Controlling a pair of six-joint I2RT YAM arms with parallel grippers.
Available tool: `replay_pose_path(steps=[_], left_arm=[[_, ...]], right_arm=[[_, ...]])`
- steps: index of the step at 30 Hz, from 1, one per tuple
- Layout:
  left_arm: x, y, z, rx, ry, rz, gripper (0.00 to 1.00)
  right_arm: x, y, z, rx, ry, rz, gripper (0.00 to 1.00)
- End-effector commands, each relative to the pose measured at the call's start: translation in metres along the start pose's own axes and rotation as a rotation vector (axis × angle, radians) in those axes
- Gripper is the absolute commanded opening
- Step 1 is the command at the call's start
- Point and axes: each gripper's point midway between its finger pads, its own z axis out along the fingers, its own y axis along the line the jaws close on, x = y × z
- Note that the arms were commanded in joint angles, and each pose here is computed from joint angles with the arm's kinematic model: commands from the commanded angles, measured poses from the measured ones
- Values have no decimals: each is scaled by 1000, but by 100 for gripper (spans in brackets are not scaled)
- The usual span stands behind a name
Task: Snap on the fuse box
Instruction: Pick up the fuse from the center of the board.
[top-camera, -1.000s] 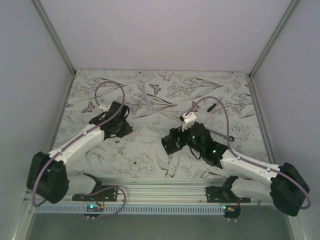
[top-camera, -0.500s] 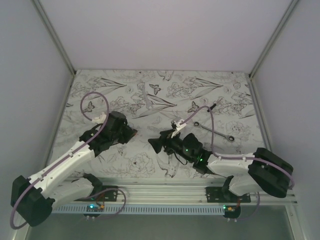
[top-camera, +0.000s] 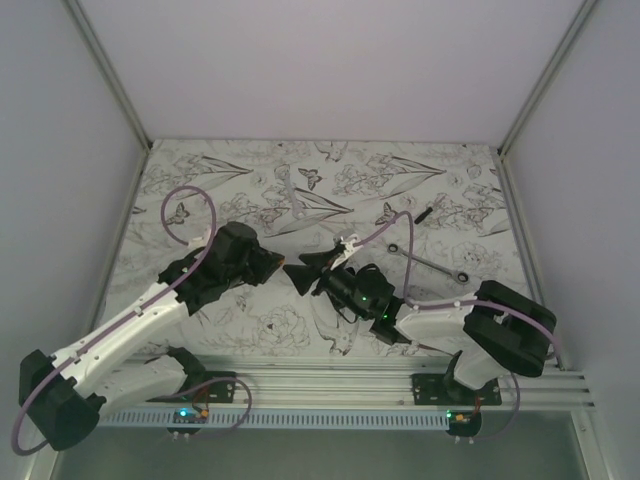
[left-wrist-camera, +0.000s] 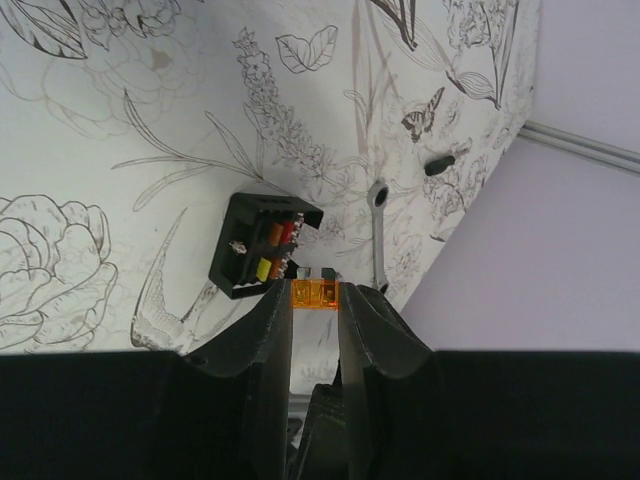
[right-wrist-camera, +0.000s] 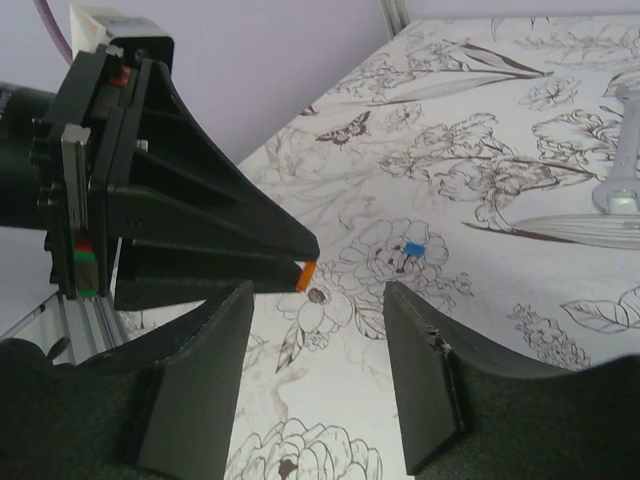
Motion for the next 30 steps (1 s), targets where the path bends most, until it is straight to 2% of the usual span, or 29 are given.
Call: replay_pose_path(steps=[1,21,30], left_arm=[[5,-13,-5,24,15,-19,21],[17,-20,-11,48,59,-23,21],[22,-23,-13,61,77,-21,23]], right_arm=[[-26,13,14,-17,-109,46,59],[-11,11,29,-8,-95,76,33],[-8,12,31,-15,-82,87,9]])
